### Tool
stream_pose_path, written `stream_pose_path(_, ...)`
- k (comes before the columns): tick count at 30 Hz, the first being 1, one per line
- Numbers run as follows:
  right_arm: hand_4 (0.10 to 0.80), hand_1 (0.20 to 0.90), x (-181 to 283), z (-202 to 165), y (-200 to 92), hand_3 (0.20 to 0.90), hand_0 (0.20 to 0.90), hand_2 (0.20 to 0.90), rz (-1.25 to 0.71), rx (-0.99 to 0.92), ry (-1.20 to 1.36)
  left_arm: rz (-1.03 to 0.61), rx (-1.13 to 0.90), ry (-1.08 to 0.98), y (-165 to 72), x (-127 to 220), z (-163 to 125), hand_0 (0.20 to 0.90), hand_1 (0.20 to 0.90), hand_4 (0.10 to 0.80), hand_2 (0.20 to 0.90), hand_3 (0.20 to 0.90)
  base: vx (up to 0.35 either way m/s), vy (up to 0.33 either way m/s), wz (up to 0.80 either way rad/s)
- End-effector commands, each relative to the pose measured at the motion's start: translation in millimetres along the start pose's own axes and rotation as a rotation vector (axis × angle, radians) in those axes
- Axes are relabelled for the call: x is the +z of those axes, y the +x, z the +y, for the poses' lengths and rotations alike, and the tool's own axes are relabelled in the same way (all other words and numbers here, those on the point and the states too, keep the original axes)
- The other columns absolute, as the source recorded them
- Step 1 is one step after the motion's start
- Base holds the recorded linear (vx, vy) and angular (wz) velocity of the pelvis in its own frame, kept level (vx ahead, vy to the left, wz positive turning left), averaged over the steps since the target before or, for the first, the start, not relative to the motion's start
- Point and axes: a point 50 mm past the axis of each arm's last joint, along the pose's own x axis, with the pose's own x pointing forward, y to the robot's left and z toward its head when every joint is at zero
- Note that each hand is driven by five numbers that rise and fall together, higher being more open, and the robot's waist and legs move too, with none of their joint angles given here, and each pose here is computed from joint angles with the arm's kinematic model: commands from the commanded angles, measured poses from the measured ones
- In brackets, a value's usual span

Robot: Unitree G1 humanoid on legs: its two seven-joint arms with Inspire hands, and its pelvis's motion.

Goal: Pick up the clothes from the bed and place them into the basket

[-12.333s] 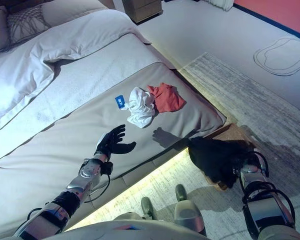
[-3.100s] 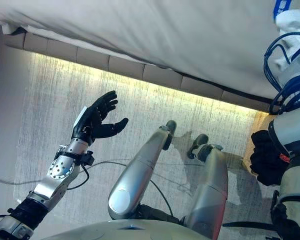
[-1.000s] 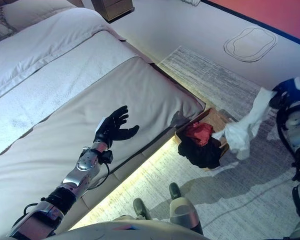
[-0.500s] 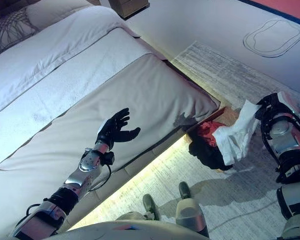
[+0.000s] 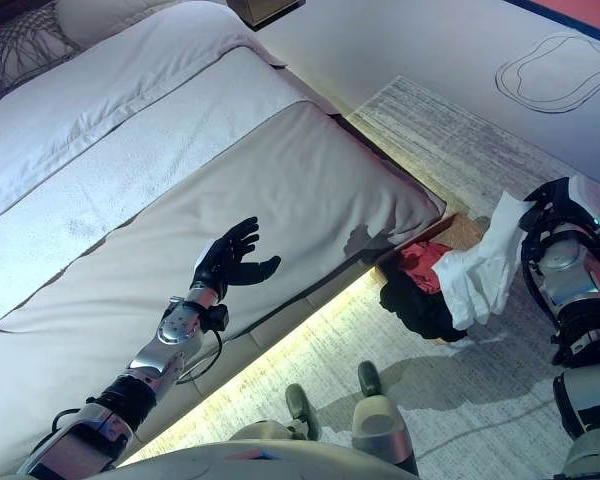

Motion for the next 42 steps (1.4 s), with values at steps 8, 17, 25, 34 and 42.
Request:
stream_pose_path(8, 0.8, 0.9, 28, -20, 8, 0.9, 0.9, 0.9, -0.102, -0.083, 0.07, -0.157, -0.022, 0.06, 9, 31, 6, 0.9, 0.9, 0.8, 0.9, 0.9, 0.02, -0.02, 0.01)
stream_pose_path(17, 0.8, 0.9, 26, -17, 7, 0.9, 0.9, 0.9, -0.107, -0.075, 0.055, -0.158, -0.036, 0.059, 7, 31, 6, 0.9, 0.9, 0.8, 0.9, 0.9, 0.019, -0.006, 0.03)
stream_pose_path(25, 0.8, 0.9, 28, 4, -2, 0.9, 0.9, 0.9, -0.137, -0.019, 0.122, -0.135, -0.023, 0.058, 3, 25, 10, 0.9, 0.9, 0.8, 0.9, 0.9, 0.033, -0.022, 0.06)
stream_pose_path(34, 0.8, 0.9, 43, 74, -43, 0.9, 0.9, 0.9, -0.221, 0.058, 0.355, -0.04, -0.035, 0.056, -9, -5, 0, 0.9, 0.9, 0.8, 0.9, 0.9, 0.036, -0.01, 0.08)
stream_pose_path(42, 0.8, 0.9, 38, 133, -101, 0.9, 0.9, 0.9, -0.303, 0.113, 0.334, 0.039, 0.002, 0.069, -30, -36, -8, 0.9, 0.9, 0.8, 0.9, 0.9, 0.04, 0.045, 0.21)
